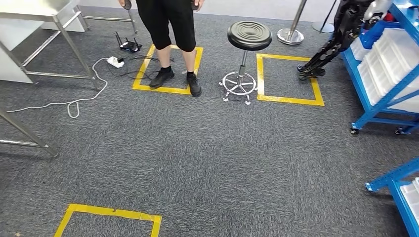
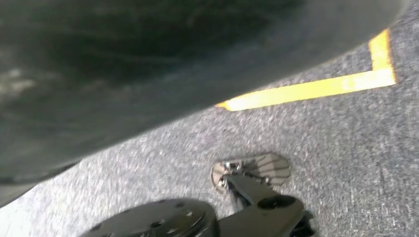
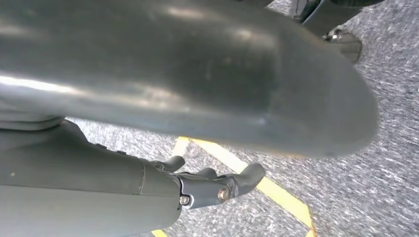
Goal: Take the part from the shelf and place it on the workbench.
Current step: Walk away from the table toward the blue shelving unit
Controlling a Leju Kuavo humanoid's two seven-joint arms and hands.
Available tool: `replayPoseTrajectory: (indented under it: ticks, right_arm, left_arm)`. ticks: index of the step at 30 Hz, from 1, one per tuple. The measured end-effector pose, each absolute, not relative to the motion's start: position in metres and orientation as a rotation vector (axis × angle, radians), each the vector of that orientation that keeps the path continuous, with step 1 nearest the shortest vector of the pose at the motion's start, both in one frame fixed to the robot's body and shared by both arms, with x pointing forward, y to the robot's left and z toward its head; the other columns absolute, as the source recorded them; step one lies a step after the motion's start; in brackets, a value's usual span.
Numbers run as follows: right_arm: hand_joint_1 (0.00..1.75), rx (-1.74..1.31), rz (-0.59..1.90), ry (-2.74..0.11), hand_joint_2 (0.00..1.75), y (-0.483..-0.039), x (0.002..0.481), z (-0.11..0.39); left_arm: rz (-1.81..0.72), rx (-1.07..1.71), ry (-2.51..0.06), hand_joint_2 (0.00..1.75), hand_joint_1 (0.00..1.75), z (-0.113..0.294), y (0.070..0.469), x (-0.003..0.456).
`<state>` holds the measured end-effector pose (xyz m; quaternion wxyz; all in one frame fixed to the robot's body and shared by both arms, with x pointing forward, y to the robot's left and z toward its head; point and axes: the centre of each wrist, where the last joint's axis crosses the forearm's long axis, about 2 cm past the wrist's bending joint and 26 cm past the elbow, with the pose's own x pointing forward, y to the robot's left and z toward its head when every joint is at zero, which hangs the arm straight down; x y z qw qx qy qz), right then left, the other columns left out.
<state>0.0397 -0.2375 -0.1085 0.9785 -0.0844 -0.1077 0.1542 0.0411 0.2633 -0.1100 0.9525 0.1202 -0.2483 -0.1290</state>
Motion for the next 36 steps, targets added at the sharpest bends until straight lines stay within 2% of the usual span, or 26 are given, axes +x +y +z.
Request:
replayPoseTrajectory:
  ticks: [36]
  right_arm:
    - [0.0, -0.174, 0.325, -0.223, 0.0, -0.2392, 0.0384, -0.1088]
  left_arm:
    - [-0.257, 0.248, -0.501, 0.0, 0.0, -0.1098, 0.2633, 0.042]
